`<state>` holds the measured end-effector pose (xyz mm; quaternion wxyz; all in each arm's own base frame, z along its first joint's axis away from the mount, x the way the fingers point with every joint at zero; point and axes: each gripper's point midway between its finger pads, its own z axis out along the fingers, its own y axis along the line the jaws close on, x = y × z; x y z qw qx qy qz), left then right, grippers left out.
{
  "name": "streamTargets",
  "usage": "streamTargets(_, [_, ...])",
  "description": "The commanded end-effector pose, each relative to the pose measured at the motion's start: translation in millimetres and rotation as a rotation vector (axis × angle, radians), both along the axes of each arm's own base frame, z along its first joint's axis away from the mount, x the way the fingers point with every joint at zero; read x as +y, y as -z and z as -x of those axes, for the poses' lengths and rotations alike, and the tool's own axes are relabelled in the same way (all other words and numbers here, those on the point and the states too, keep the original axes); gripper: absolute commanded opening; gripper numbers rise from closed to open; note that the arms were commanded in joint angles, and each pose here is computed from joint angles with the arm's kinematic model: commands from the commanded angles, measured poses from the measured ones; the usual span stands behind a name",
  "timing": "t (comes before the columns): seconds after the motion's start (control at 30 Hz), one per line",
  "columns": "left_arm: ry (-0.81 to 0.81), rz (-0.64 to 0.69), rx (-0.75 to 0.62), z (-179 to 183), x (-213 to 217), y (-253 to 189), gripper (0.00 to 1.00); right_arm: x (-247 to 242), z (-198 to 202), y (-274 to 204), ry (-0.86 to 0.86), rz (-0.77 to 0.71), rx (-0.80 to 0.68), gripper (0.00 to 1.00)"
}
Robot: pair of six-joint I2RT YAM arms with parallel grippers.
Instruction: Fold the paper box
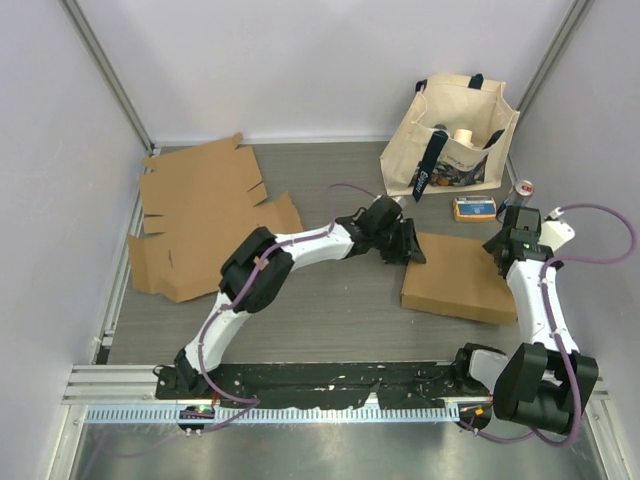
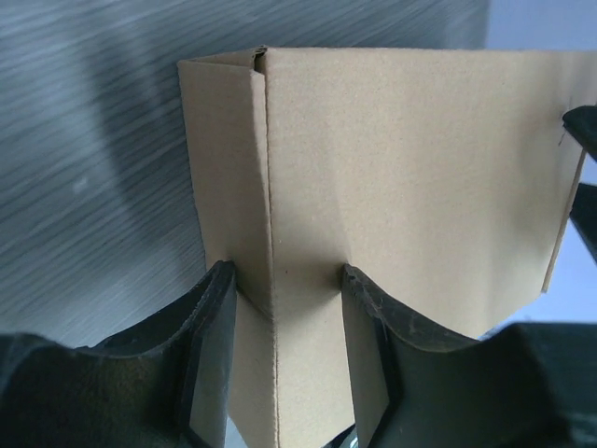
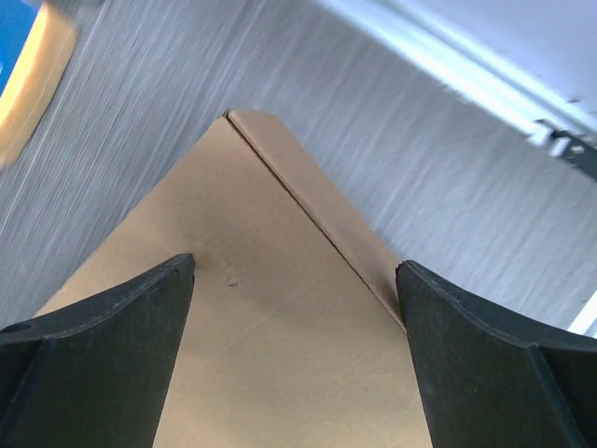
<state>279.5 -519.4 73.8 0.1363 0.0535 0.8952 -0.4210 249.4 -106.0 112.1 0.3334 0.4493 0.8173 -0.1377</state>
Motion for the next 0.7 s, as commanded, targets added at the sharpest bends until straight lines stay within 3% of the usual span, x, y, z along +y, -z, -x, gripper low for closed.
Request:
streamTargets(0.0, [0.231, 0.185, 0.086, 80, -83, -30, 0.43, 3, -11, -6, 0.05, -0.126, -0.105, 0.93])
streamTargets(0.17, [0.269, 0.217, 0.093, 97, -117, -31, 0.43, -40, 0, 6, 0.132, -0.055, -0.068, 0.94])
streamTargets(0.33, [0.257, 0.218, 0.067, 99, -111, -37, 0.43, -40, -30, 5, 0.027, -0.073, -0.069, 0.94])
streamTargets(0.43, [0.285, 0.222, 0.068, 111, -110, -42, 0.45, -44, -38, 16, 0.005, -0.092, 0.005, 0.97])
streamTargets(0.53, [0.304, 0.236, 0.067, 121, -107, -50, 0.52, -52, -32, 19, 0.024, -0.057, 0.061, 0.99])
streamTargets(0.57, [0.297, 0.232, 0.058, 118, -104, -52, 0.6, -53, -32, 17, 0.023, -0.042, 0.06, 1.0])
streamTargets(0.67, [0.275, 0.229, 0.006, 109, -88, -68, 0.7, -62, -24, 9, 0.056, 0.019, 0.07, 1.0])
